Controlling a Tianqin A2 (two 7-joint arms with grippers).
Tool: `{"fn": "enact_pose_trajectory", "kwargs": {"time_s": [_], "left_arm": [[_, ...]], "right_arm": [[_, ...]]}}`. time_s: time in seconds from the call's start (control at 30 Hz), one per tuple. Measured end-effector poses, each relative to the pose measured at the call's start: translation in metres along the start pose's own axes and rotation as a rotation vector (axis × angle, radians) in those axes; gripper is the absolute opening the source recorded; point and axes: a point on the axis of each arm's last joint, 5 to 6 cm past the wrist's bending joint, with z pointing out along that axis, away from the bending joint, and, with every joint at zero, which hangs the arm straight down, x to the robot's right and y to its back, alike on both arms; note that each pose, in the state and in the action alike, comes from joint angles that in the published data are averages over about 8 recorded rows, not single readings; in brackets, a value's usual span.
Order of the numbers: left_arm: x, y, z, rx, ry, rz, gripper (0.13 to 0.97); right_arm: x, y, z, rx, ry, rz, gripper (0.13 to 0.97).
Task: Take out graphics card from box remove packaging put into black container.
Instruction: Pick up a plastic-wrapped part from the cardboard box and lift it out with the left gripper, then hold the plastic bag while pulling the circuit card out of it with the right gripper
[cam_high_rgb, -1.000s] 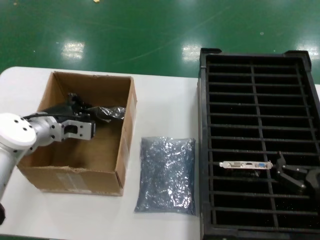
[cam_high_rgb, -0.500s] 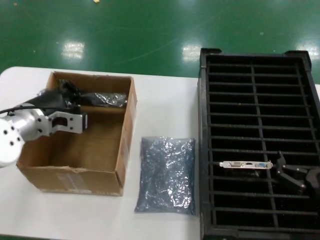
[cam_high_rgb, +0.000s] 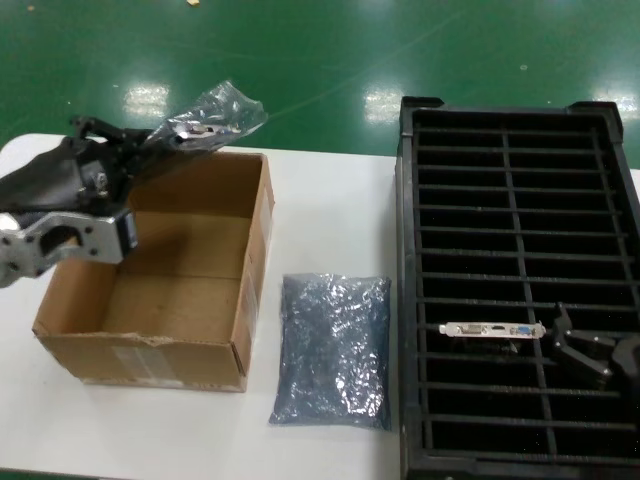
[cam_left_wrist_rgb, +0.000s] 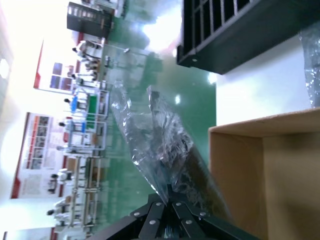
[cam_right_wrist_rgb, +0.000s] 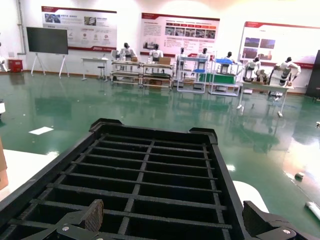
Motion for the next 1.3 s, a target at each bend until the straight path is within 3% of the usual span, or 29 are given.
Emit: {"fn": "enact_pose_trajectory", "kwargs": {"time_s": [0.1, 0.2, 0.5, 0.67, 0.83, 1.3], "left_arm": [[-0.0027, -0.005, -0.02, 0.015, -0.023, -0.003, 0.14], [0.001, -0.0126, -0.035, 0.05, -0.022, -0.013, 0.14], [0.0368, -0.0446, -0.06, 0.211, 0.069, -0.093, 0.14], [0.0494, -0.0561, -0.067, 0.267, 0.103, -0.123, 0.14], [0.0532, -0.06, -0.069, 0.286, 0.114, -0.131, 0.14], [0.0535, -0.0603, -0.069, 0.287, 0.115, -0.132, 0.14]], "right_arm": [[0.0, 0.0, 0.0, 0.0, 0.0, 0.0, 0.966], [0.0, 0.0, 0.0, 0.0, 0.0, 0.0, 0.966], [0.0, 0.0, 0.0, 0.0, 0.0, 0.0, 0.966], [0.0, 0.0, 0.0, 0.0, 0.0, 0.0, 0.966], [0.0, 0.0, 0.0, 0.0, 0.0, 0.0, 0.966], [0.001, -0.002, 0.001, 0.007, -0.003, -0.004, 0.966]]}}
